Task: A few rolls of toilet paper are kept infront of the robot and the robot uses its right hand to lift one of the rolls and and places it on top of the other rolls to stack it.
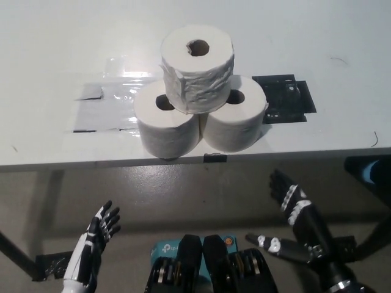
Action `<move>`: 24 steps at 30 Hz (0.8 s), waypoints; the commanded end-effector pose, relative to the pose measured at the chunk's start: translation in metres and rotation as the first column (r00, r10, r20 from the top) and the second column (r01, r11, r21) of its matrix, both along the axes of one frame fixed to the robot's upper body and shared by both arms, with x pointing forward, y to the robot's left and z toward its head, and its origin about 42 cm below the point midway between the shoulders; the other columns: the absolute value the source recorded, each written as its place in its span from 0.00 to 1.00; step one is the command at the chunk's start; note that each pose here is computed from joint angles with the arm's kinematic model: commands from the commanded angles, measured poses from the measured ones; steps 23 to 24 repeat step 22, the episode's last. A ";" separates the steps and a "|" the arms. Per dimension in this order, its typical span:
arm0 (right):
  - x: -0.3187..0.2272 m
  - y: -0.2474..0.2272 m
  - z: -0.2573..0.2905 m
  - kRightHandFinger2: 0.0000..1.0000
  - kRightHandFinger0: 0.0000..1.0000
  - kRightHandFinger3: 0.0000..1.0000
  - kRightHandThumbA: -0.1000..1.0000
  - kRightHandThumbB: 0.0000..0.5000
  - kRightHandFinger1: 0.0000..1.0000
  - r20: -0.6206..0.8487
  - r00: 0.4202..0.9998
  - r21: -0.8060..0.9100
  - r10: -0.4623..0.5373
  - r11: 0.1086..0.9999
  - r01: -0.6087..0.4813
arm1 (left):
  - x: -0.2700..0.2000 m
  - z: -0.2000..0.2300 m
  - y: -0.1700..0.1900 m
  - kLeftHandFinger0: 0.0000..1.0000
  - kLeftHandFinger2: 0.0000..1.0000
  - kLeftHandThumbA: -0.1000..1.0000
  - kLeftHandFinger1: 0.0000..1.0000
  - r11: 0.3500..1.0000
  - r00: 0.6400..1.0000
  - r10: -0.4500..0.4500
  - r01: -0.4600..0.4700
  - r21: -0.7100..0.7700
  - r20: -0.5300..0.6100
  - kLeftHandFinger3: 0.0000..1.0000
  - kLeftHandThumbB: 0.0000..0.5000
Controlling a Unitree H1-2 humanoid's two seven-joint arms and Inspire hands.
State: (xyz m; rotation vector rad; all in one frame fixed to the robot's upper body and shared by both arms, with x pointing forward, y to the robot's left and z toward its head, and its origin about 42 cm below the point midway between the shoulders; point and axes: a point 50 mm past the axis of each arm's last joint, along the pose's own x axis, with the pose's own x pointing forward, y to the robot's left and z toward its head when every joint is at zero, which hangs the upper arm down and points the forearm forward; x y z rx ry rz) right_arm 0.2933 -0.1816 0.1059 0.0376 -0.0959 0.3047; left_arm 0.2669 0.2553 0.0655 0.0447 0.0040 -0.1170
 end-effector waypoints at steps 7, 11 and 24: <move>0.010 -0.013 -0.013 1.00 1.00 1.00 1.00 0.27 1.00 0.131 0.989 -0.085 -0.069 0.993 0.081 | 0.006 0.028 0.000 1.00 1.00 1.00 1.00 0.998 0.989 -0.056 0.052 0.035 0.134 1.00 0.30; 0.018 -0.016 -0.008 1.00 1.00 1.00 1.00 0.29 1.00 0.144 0.989 -0.114 -0.045 0.992 0.062 | 0.007 0.030 -0.003 1.00 1.00 1.00 1.00 0.999 0.988 -0.042 0.040 0.015 0.152 1.00 0.29; 0.034 -0.012 0.002 1.00 1.00 1.00 0.97 0.22 1.00 0.180 0.984 -0.179 0.003 0.983 0.030 | 0.015 0.035 0.000 1.00 1.00 1.00 1.00 1.000 0.985 -0.008 0.008 0.002 0.173 1.00 0.32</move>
